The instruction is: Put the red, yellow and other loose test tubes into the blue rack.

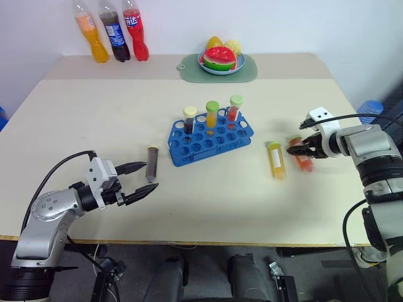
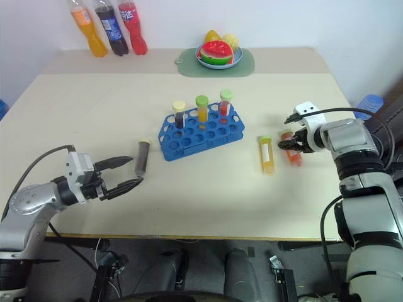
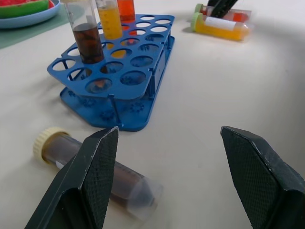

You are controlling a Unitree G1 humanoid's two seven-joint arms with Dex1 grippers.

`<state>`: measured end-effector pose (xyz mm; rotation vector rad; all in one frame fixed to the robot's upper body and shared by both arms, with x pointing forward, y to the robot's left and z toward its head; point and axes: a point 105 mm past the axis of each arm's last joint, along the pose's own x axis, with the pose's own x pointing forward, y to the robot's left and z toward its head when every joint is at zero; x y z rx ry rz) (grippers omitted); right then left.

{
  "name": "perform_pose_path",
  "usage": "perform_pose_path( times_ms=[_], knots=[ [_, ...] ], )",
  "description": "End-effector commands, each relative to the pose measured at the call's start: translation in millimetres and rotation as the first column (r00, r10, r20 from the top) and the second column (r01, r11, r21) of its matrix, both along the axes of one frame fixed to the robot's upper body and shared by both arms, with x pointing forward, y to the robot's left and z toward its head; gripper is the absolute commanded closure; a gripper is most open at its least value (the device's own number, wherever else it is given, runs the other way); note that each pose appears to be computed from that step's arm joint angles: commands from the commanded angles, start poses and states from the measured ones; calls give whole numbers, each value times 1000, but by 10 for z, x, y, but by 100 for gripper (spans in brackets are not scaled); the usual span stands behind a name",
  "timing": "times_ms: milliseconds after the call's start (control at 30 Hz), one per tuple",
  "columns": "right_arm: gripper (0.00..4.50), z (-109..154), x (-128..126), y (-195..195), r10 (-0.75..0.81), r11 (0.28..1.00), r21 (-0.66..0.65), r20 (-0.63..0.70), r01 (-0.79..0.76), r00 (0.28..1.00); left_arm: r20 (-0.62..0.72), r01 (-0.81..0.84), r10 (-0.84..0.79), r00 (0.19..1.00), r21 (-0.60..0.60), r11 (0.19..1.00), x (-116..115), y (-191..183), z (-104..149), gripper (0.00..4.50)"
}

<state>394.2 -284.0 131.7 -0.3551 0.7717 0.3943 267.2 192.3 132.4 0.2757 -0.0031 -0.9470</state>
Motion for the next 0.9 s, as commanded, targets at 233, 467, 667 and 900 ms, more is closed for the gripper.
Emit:
perform_pose_path(
  times_ms=[233,467,667,900],
  knots=[
    [372,176,49,-139,88,990,-117,62,-80,994,42,-7,7,999,-13,1000,-15,-20,98,94],
    [372,757,47,119,248,959,22,423,-284,872,46,-20,21,999,-22,1000,-13,-9,97,94],
    [372,1211,-329,735,268,769,224,738,-599,620,52,-30,31,998,-30,999,9,-7,96,94],
    [372,1043,-277,1262,-1,735,319,883,-598,469,59,-46,50,997,-63,997,58,-3,120,94]
  ],
)
